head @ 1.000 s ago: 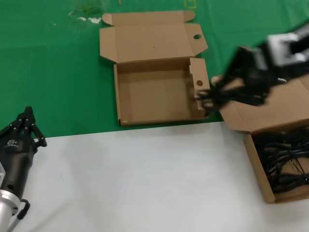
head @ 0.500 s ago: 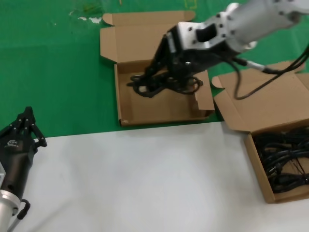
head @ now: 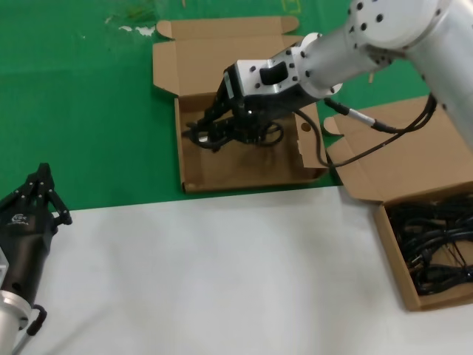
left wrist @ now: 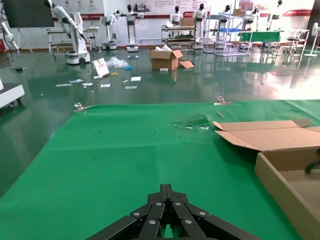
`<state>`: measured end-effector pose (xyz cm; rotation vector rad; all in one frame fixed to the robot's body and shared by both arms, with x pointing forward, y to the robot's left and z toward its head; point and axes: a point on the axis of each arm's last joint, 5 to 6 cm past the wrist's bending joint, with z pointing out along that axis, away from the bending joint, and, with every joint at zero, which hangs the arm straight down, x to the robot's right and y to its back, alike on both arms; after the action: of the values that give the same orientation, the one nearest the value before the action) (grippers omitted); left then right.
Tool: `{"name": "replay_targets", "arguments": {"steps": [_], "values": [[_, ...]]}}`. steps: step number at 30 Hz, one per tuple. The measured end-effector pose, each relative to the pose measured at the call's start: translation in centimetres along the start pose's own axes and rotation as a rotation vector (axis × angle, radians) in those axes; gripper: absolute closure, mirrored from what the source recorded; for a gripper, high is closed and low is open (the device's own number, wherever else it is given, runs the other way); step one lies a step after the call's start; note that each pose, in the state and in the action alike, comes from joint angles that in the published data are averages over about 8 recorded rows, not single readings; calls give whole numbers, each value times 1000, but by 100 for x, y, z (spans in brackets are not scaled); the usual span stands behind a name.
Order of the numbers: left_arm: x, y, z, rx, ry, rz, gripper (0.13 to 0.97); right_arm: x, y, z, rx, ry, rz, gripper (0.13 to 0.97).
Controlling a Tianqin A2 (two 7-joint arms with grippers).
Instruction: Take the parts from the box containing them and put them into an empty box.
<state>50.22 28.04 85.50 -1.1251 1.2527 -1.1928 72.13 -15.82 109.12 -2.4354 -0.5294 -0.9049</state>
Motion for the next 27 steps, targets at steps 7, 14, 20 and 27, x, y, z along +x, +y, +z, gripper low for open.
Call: {"name": "replay_targets", "arguments": {"steps": [7,14,20,27], "values": [[0,0,0,0,0,0,957,-36,83,180,-25,13,3,914],[0,0,0,0,0,0,957,-73,116,140,-24,37,12,847],[0,0,0,0,0,0,957,-192,155,-81,27,87,39,769],[0,0,0,0,0,0,957,-514,257,-323,107,159,92,613]]}}
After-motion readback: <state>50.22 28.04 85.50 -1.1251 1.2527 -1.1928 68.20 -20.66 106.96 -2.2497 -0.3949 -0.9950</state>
